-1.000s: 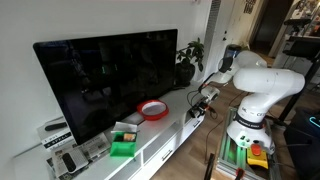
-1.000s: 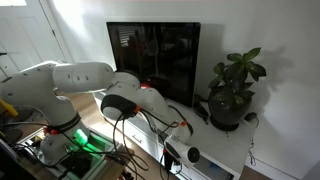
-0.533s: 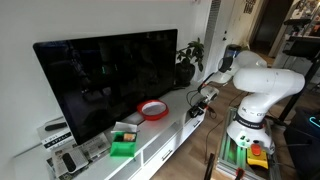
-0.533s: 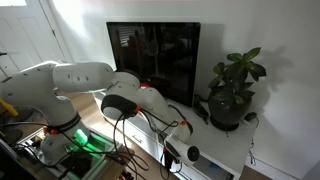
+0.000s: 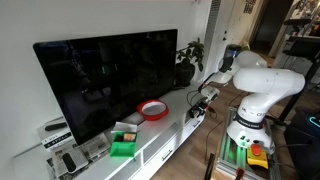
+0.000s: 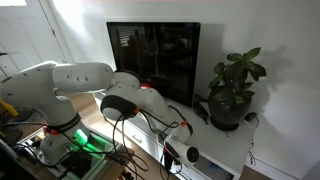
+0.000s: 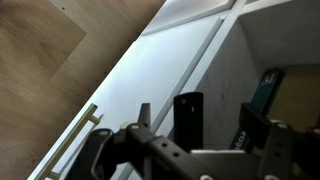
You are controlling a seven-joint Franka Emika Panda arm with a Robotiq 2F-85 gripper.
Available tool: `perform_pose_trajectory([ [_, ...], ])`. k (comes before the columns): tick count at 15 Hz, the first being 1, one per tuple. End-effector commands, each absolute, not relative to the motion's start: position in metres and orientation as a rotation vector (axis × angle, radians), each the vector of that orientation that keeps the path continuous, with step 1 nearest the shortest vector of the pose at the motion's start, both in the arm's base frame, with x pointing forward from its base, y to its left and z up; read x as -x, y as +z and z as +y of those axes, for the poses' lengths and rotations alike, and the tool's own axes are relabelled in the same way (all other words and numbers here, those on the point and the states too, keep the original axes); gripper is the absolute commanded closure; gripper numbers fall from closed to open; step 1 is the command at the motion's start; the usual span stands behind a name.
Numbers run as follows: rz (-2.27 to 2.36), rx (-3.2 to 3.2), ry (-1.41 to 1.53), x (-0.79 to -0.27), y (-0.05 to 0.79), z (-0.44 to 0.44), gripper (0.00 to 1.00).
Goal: Pick up the black remote from the far right compartment in the tv stand and put it on the top surface of the tv stand
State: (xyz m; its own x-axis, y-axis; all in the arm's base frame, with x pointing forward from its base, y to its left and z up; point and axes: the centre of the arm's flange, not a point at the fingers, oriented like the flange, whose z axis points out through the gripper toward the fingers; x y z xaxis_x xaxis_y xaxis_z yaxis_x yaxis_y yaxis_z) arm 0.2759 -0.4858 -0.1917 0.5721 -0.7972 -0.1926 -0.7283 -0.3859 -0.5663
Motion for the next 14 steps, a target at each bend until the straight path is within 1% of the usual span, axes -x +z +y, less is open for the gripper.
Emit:
perform_pose_trajectory([
  [1,1.260,2.199,-0.175,-0.285,-0.231,-0.487,0.29],
  [2,1.266,2.205,-0.175,-0.285,-0.234,-0.484,0.31],
  [3,1.275,2.221,-0.175,-0.286,-0.236,-0.482,0.36],
  [4,1.288,2.219,-0.178,-0.286,-0.238,-0.480,0.45],
  [9,1.340,2.205,-0.175,-0.288,-0.242,-0.475,0.81],
  [12,1.353,2.194,-0.177,-0.287,-0.237,-0.475,0.99],
  [13,1.357,2.188,-0.178,-0.287,-0.234,-0.476,0.98],
  [14,1.367,2.184,-0.176,-0.286,-0.232,-0.476,0.95],
])
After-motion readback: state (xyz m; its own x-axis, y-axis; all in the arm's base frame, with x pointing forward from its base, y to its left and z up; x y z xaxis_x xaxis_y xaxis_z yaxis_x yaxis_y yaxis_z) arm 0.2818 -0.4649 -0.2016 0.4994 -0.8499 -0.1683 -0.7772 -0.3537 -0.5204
